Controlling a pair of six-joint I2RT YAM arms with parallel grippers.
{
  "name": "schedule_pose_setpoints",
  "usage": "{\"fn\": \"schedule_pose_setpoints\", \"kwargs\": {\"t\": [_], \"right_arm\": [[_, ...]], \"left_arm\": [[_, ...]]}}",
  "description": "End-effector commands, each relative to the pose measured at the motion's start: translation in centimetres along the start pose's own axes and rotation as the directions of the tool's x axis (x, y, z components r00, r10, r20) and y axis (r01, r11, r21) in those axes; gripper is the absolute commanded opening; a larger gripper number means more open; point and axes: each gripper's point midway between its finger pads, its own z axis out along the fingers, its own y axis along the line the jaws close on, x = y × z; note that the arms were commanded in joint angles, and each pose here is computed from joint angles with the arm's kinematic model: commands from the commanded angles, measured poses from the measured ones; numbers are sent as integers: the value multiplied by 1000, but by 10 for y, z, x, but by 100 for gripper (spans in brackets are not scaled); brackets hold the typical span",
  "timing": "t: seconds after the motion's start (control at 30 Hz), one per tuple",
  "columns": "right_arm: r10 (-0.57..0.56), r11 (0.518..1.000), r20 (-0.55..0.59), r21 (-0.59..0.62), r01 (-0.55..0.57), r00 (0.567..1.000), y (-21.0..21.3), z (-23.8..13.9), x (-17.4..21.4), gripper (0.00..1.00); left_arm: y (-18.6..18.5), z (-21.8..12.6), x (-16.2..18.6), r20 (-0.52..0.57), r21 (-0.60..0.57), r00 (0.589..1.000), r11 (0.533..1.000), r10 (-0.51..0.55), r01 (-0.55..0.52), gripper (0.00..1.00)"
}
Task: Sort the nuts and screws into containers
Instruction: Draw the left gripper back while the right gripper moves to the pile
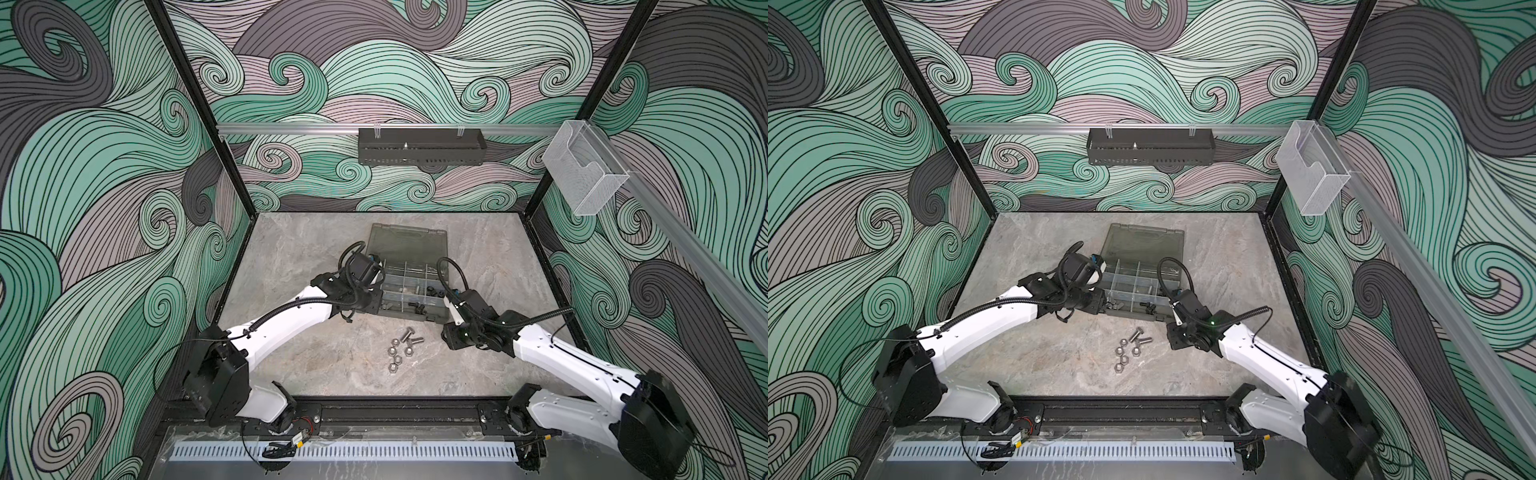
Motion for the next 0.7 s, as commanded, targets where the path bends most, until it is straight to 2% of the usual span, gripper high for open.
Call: {"fn": "schedule_pose_setpoints", "kwargs": {"t": [0.0, 0.27, 0.67], "right_arm": [[-77, 996, 36, -36, 79, 996, 16, 1, -17, 45], [-180, 981, 13, -68, 181, 984, 36, 14, -19, 45], [-343, 939, -48, -23, 343, 938, 53, 39, -15, 48]], "left_arm": [[12, -8, 5, 32, -22, 997, 998, -66, 67, 38], [37, -23, 32, 46, -75, 993, 991, -106, 109, 39], [54, -33, 54, 92, -94, 982, 981, -163, 171, 39]]}}
